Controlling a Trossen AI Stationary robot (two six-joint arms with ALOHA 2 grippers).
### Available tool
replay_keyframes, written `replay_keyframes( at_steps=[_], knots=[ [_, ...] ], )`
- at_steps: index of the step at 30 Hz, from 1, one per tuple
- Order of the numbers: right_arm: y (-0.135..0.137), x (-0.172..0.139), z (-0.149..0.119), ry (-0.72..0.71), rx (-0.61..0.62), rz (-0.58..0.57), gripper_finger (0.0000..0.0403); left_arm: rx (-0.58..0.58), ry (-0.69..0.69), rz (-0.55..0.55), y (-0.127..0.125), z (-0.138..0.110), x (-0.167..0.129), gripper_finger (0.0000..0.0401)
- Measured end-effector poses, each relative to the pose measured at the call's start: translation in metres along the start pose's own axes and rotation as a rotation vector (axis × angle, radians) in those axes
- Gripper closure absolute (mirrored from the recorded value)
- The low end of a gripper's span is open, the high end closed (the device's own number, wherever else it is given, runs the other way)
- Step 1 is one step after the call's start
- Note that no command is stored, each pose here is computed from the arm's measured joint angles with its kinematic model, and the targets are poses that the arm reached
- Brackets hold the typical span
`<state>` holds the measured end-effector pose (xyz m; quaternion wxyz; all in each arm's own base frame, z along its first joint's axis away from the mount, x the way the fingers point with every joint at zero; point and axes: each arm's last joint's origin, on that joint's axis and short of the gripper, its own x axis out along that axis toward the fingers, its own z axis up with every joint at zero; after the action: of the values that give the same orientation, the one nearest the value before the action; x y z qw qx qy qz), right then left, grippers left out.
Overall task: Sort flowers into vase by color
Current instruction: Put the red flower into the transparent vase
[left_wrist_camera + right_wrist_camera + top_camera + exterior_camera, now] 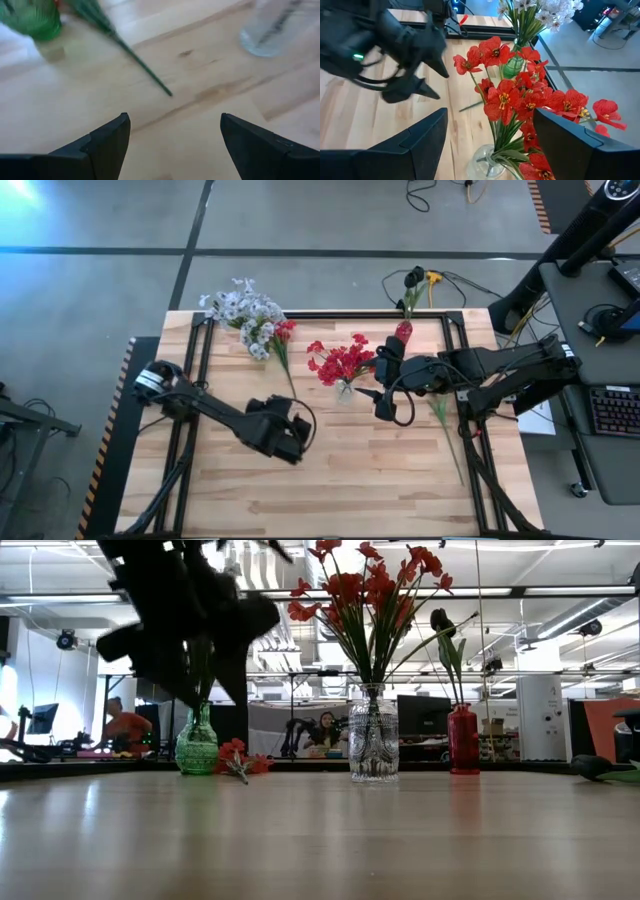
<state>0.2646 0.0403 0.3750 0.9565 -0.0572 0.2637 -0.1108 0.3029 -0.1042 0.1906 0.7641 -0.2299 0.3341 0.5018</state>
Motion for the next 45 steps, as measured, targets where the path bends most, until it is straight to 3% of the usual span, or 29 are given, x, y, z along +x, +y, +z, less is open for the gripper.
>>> replay_keyframes(
  at_steps=[7, 20, 33, 40, 45],
  knots=[
    [0.0, 0.0, 0.0, 0.001, -0.002, 0.0, 0.0115, -0.157, 0.052, 0.012, 0.011, 0.006, 0.044, 0.0111],
    [0.0, 0.0, -0.001, 0.014, -0.008, -0.001, 0.0112, -0.189, -0.014, 0.065, 0.018, 0.022, 0.071, 0.0111],
    [0.0, 0.0, -0.002, 0.017, -0.01, -0.001, 0.0113, -0.161, -0.015, 0.187, 0.02, 0.016, 0.117, 0.0112],
    [0.0, 0.0, -0.002, 0.017, -0.011, -0.002, 0.0112, -0.167, -0.028, 0.176, 0.016, 0.014, 0.135, 0.0137],
    [0.0, 0.0, -0.002, 0.019, -0.011, -0.001, 0.0117, -0.179, -0.015, 0.159, 0.014, 0.018, 0.141, 0.0176]
  ],
)
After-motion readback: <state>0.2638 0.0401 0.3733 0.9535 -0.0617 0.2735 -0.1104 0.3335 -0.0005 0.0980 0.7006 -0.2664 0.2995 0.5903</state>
